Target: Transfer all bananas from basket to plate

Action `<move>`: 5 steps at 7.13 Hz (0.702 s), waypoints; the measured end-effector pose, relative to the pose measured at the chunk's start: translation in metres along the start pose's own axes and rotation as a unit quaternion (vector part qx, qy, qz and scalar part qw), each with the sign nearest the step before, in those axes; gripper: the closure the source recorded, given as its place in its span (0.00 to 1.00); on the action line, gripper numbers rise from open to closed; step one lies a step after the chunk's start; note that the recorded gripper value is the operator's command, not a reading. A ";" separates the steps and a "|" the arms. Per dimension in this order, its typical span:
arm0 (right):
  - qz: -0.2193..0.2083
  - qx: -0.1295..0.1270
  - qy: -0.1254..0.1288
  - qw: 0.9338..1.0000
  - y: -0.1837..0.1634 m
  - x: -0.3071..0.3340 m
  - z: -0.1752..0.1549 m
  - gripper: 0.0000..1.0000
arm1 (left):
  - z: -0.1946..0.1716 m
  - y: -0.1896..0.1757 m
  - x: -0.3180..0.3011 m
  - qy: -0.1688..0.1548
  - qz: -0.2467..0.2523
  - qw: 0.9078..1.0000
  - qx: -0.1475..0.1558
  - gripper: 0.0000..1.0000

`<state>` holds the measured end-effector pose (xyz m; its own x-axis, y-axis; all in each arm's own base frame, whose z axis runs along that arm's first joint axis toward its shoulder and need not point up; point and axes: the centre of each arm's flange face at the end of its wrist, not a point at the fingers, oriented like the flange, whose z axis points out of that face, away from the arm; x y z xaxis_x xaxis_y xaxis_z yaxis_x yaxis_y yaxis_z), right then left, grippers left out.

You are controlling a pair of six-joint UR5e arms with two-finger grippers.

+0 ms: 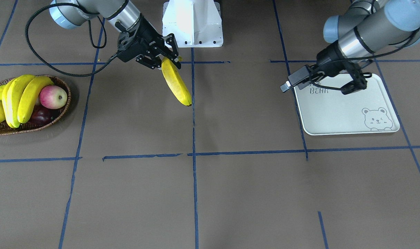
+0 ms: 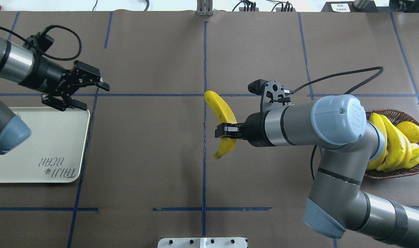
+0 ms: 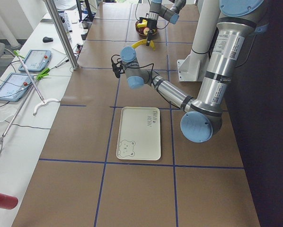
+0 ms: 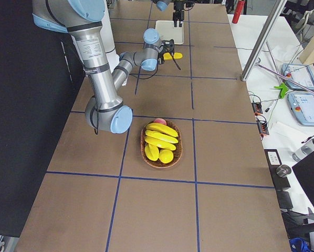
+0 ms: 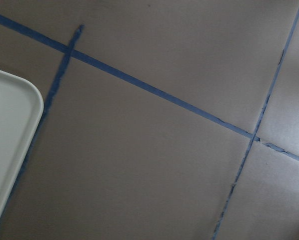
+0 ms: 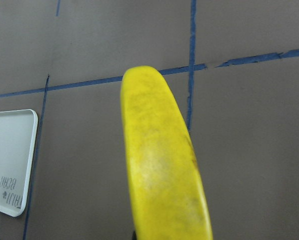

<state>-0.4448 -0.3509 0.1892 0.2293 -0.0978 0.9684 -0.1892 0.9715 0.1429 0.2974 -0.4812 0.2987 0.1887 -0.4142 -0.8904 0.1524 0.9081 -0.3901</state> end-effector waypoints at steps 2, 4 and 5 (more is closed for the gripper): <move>-0.005 0.010 -0.010 1.000 0.015 -0.024 0.016 0.97 | 0.031 0.027 0.044 0.020 -0.041 0.999 0.006 0.00; 0.000 0.015 -0.013 1.000 0.020 -0.043 0.036 0.97 | 0.041 0.048 0.073 0.037 -0.061 0.997 -0.005 0.00; 0.003 0.018 -0.016 1.000 0.022 -0.050 0.040 0.97 | 0.046 0.057 0.084 0.043 -0.067 0.997 -0.011 0.00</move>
<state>-0.4983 -0.3330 0.1518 0.1982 -0.0988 0.9752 -0.2246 0.9639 0.1433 0.3662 -0.4669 0.2120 0.0830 -0.5266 -0.8461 0.1493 0.8460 -0.5119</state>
